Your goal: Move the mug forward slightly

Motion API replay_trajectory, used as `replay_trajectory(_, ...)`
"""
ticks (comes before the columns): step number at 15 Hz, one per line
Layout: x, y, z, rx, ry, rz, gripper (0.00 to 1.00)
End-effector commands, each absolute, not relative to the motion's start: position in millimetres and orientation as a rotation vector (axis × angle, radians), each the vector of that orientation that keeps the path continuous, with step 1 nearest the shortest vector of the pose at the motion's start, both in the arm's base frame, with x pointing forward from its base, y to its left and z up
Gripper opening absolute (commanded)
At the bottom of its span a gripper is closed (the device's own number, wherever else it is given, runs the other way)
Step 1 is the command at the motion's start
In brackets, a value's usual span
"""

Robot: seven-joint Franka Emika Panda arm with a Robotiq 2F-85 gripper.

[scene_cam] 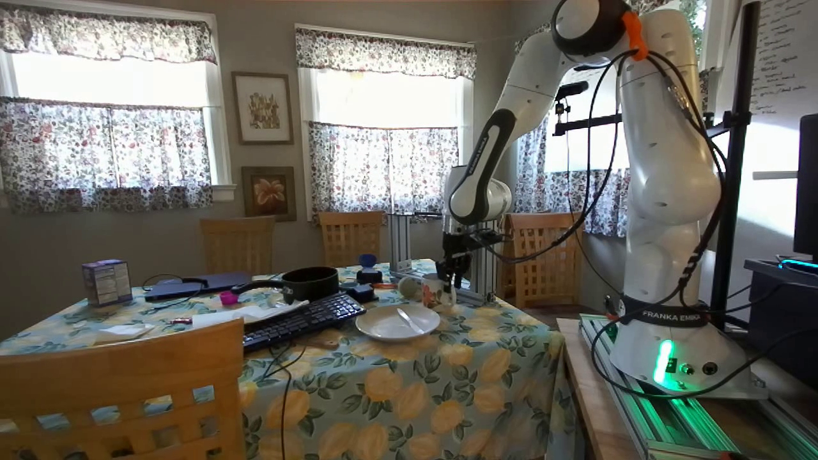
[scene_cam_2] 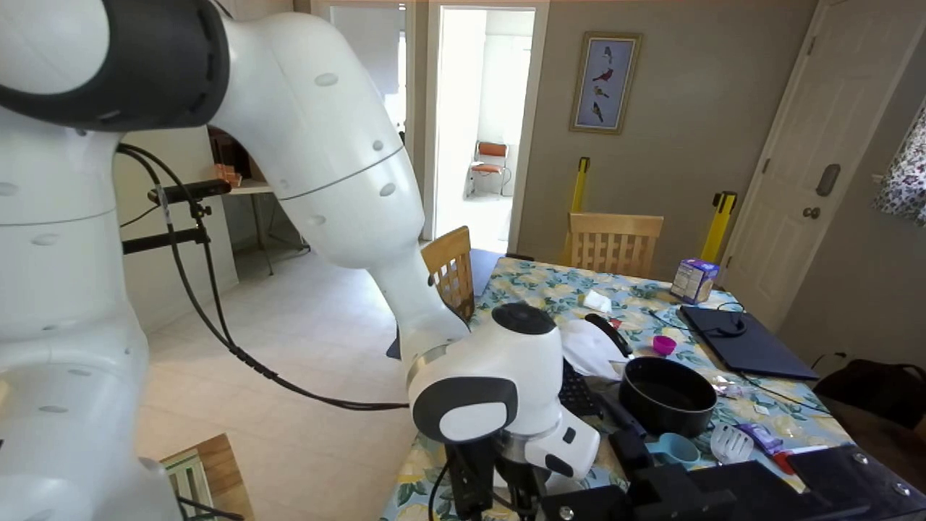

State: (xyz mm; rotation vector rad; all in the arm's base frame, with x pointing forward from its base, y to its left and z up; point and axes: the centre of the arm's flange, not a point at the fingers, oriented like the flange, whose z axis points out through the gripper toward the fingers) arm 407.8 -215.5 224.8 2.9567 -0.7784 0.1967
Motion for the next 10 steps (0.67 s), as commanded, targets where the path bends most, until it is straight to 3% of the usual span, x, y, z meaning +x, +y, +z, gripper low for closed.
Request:
replay_trajectory(1, 393, -210, 241, 2.922, -0.823, 0.096, 0.79)
replay_trajectory(4, 387, -198, 254, 2.972, -0.953, -0.08, 0.99)
replay_trajectory(10, 376, -167, 299, 2.972, -1.188, -0.175, 1.0)
